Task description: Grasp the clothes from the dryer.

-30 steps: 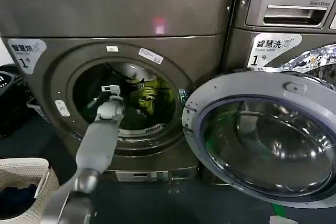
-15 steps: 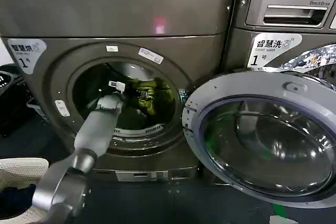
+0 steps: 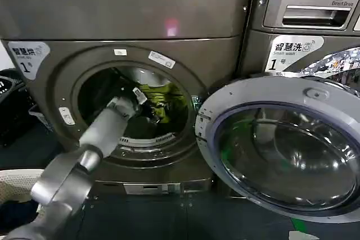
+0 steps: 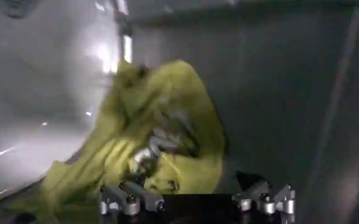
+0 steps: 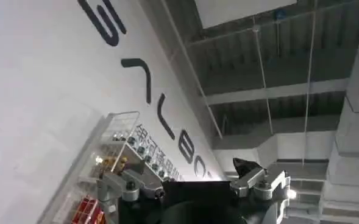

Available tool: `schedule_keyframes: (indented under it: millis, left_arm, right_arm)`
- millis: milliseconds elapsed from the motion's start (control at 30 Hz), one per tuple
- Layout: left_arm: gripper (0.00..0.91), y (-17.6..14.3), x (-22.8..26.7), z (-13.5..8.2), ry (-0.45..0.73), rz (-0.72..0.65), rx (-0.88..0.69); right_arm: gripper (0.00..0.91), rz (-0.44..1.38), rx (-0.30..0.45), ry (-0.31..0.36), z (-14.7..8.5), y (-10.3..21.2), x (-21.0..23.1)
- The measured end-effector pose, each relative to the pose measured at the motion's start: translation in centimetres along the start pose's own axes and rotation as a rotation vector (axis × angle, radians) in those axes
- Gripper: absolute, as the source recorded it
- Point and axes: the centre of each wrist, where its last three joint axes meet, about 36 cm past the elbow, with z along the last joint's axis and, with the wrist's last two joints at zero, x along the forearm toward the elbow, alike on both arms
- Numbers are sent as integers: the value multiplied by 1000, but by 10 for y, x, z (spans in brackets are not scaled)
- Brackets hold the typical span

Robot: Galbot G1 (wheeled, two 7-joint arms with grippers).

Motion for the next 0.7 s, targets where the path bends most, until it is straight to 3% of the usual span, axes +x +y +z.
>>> schedule_keyframes:
  millis: [300,633,667,700]
  left_arm:
    - [907,7,1,5,224,101,-266]
    - [907,-2,-7,18,371,140,-416]
    - [853,-3,-8,18,376,144,-423]
    - [569,-4,-9,18,380,146,-428]
  right_arm:
    - [907,-5,-1,8,6,4,3]
    - [907,-17,-6,10,11,11,3]
    - [907,-18,-6,10,11,12,3]
    - [907,-18,-5,9,11,12,3]
